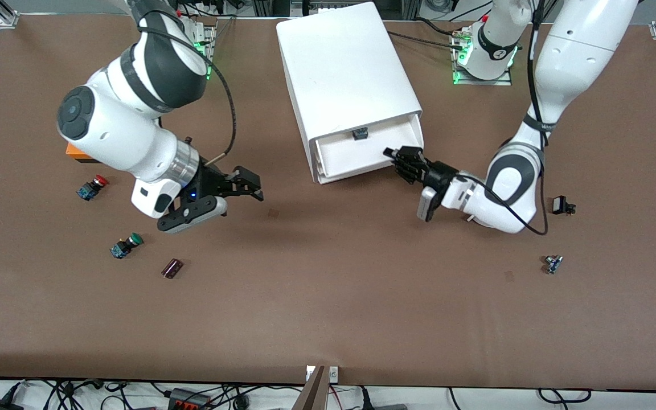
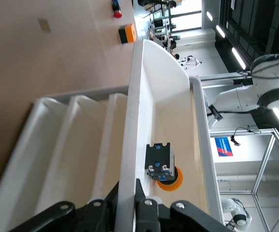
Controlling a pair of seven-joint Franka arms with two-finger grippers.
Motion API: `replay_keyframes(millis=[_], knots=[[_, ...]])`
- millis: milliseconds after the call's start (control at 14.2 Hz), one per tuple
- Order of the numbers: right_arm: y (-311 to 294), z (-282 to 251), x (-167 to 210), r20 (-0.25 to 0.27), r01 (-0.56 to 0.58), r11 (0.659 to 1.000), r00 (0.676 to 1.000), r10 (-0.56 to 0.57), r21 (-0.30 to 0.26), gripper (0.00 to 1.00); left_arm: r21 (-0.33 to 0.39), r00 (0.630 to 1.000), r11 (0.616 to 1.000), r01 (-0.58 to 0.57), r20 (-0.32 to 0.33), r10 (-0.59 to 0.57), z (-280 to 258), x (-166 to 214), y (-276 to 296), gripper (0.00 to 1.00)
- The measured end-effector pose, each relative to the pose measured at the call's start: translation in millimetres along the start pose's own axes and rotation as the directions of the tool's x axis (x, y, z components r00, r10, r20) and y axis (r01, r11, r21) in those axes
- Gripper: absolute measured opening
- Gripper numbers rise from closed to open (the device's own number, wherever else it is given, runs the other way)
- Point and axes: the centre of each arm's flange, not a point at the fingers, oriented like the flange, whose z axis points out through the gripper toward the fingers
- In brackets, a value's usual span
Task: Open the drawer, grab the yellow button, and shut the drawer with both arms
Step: 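Reach the right gripper into the drawer while the left gripper draws back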
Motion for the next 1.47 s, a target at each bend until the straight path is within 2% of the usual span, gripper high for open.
replay_keyframes(millis=[211,281,561,702,842,982,1123,1333,1474], knots=[[-13,10,-1,-0.012,0.0,1.0,1.0,0.0,0.004,1.0,0.007,1.0,1.0,0.022,-0.016,-0.022,-18,16,-11,0.14],[-14,10,0,-0.021,-0.008,1.0,1.0,0.008,0.005,1.0,0.015,1.0,1.0,0.024,-0.019,-0.023,-20,20,-11,0.21],[-41,19,-3,-0.056,-0.04,0.999,0.998,0.041,0.019,1.0,0.11,0.999,0.994,0.013,-0.038,-0.009,-45,38,1,0.57],[-54,25,-6,-0.053,-0.043,0.999,0.998,0.045,0.024,1.0,0.156,0.996,0.984,0.084,-0.034,-0.08,-69,42,13,0.77],[-63,28,-10,-0.048,-0.04,0.999,0.998,0.041,0.024,1.0,0.233,0.981,0.955,0.184,0.015,-0.193,-89,43,34,0.96],[-80,30,-13,-0.055,-0.043,0.999,0.998,0.043,-0.003,1.0,0.349,0.948,0.892,0.289,0.026,-0.317,-105,50,65,1.0],[-109,33,-17,-0.072,-0.065,0.997,0.996,0.061,-0.05,1.0,0.479,0.905,0.794,0.375,-0.004,-0.425,-116,52,98,1.0],[-150,46,-25,-0.078,-0.081,0.994,0.994,0.076,-0.069,1.0,0.662,0.863,0.619,0.423,-0.085,-0.498,-122,51,146,1.0],[-166,51,-27,-0.074,-0.089,0.994,0.994,0.084,-0.062,1.0,0.79,0.861,0.478,0.384,-0.118,-0.495,-119,52,174,1.0]])
